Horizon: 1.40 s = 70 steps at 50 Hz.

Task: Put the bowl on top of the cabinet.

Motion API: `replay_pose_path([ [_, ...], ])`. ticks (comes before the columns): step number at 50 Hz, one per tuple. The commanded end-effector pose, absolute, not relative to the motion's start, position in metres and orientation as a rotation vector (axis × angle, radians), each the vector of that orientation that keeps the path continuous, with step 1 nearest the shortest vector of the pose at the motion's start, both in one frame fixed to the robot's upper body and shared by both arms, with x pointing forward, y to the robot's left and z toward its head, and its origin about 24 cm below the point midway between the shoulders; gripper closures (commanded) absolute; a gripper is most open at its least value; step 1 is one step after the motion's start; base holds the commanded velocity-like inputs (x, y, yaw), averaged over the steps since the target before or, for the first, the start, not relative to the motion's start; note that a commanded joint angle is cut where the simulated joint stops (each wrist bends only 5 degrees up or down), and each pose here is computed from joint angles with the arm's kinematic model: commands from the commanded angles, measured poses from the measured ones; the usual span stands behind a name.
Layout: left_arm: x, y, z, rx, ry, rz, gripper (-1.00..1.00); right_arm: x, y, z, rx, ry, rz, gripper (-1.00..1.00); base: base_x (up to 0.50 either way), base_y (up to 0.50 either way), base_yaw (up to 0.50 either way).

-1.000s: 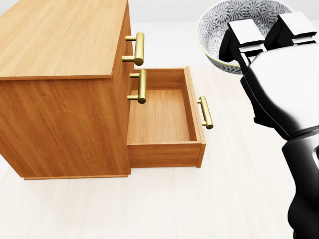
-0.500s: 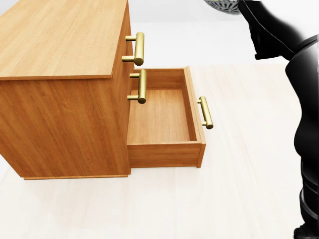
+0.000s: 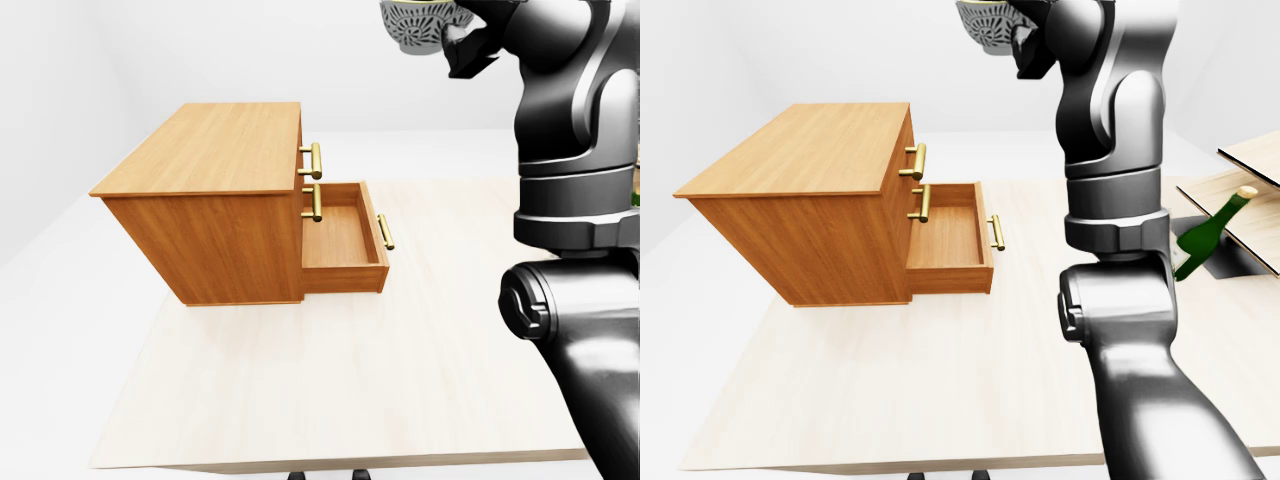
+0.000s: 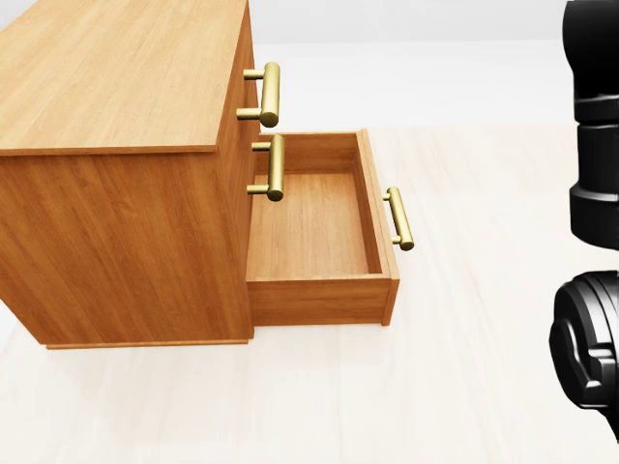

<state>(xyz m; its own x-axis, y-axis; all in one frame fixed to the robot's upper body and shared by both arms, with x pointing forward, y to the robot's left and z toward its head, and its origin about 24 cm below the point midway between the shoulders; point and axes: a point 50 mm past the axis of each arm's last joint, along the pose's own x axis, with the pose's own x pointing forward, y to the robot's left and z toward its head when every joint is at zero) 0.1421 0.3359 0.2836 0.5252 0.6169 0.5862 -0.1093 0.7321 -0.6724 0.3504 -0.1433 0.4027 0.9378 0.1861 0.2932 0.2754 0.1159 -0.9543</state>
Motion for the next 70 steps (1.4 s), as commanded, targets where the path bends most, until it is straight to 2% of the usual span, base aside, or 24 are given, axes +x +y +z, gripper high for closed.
replay_pose_path([
  [1,0.142,0.337,0.284,-0.623,-0.925,0.470,-1.00,0.377,-0.125,0.418,-1.402,-0.252,0.081,1.00,0.00,0.00,0.00],
  [10,0.140,0.337,0.285,-0.629,-0.929,0.462,-1.00,0.387,-0.101,0.417,-1.381,-0.178,0.203,1.00,0.00,0.00,0.00],
  [26,0.140,0.337,0.284,-0.630,-0.926,0.465,-1.00,0.391,-0.069,0.404,-1.373,-0.180,0.349,1.00,0.00,0.00,0.00],
  [36,0.139,0.336,0.286,-0.631,-0.930,0.454,-1.00,0.384,-0.032,0.402,-1.449,-0.236,0.452,1.00,0.00,0.00,0.00],
  [49,0.136,0.335,0.289,-0.635,-0.941,0.438,-1.00,0.378,-0.013,0.399,-1.528,-0.292,0.487,1.00,0.00,0.00,0.00],
  [70,0.136,0.335,0.288,-0.635,-0.938,0.439,-1.00,0.366,0.019,0.395,-1.450,-0.389,0.603,1.00,0.00,0.00,0.00],
])
